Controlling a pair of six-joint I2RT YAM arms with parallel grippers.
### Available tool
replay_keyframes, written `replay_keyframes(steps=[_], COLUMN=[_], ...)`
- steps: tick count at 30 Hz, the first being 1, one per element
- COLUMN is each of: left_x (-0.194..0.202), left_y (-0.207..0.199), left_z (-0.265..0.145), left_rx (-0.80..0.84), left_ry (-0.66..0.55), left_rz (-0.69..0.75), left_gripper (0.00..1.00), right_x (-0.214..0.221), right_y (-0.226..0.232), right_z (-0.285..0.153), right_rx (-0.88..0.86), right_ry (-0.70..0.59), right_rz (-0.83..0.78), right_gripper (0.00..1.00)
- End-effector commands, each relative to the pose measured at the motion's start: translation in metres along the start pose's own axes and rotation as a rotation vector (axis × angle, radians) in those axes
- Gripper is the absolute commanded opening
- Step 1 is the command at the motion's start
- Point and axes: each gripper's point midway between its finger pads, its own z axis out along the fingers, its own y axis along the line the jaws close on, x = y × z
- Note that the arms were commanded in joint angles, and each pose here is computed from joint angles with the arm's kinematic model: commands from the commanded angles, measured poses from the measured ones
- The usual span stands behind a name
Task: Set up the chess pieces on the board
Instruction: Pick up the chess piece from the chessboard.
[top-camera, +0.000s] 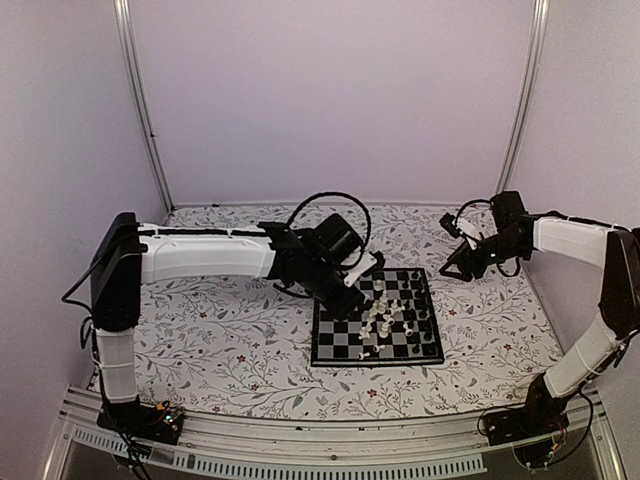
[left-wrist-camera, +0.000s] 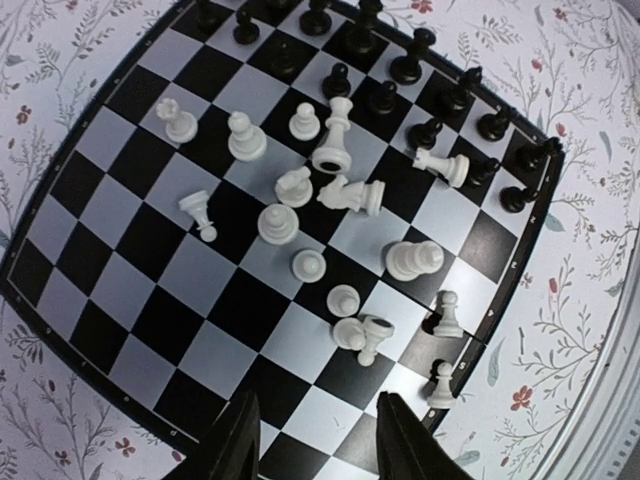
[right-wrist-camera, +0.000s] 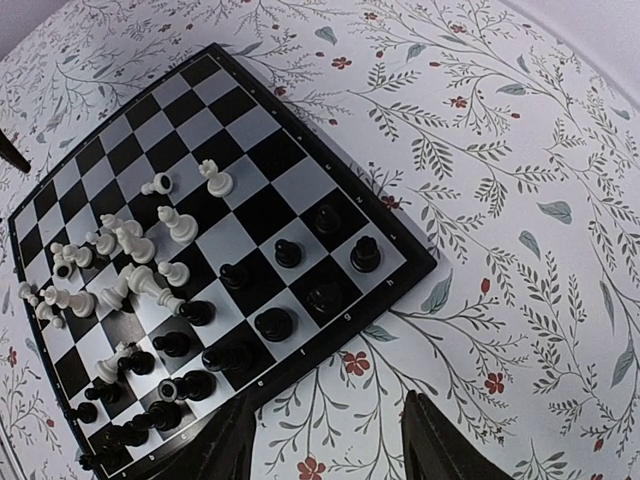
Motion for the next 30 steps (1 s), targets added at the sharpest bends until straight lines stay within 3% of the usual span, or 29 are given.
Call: replay_keyframes(steps=[1,10,20,30], left_x=[0.002,0.013,0.017,0.024], left_y=[-0.005,-0.018,-0.020,-0.030], left_z=[0.016,0.042,0.053,0.063], left_rx=[-0.062,-0.058,-0.042,0.017], left_ry=[0.026,0.070,0.097,0.124], left_rz=[0.047,0.056,0.072,0.068], left_gripper=[0.42,0.42,0.34,0.33], right_x=[-0.004,0.003,0.009,0.014], right_y=[-0.001,-0.001,-0.002,-0.002], right_z=[0.001,0.008,0.013,0.019], right_rx=[0.013,0.003,-0.002,-0.014], right_ry=[-0.032,-0.024,-0.004,0.014], right_rz=[-0.023,-0.028,-0.026,-0.018], right_gripper=[0.53,0.51,0.51,0.51])
